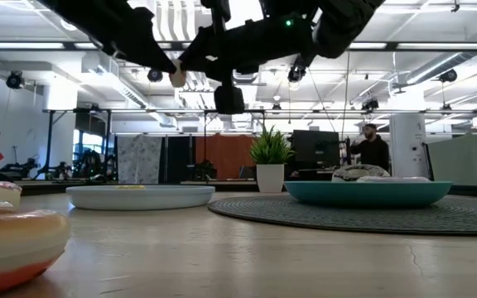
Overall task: Pick & Place donuts
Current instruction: Put the small red donut on the blue plate
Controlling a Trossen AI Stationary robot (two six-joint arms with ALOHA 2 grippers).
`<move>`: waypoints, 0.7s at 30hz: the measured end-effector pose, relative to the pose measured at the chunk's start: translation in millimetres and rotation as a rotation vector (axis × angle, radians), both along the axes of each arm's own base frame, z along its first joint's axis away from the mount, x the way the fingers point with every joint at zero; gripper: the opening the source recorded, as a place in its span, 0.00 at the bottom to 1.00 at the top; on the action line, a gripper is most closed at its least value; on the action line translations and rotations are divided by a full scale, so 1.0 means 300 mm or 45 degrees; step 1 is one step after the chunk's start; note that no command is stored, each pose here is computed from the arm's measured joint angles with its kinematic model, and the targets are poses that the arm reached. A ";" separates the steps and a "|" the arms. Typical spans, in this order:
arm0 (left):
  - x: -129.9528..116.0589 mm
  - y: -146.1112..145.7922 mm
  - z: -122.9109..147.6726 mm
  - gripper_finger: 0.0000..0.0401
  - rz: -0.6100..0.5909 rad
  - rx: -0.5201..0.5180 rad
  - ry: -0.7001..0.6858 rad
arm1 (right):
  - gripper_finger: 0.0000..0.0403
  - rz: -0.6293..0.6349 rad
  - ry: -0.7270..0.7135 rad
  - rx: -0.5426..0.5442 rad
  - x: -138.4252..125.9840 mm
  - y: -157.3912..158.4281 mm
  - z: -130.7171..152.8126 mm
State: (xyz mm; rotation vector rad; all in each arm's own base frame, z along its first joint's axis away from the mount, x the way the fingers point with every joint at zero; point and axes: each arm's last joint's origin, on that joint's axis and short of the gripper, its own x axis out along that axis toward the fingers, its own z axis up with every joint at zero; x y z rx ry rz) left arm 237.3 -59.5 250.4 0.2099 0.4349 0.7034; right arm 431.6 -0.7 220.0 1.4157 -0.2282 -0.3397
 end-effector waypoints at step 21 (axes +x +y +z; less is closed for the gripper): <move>0.015 0.040 0.006 0.33 0.135 -0.127 -0.167 | 0.03 -0.090 -0.035 0.050 0.001 0.011 0.009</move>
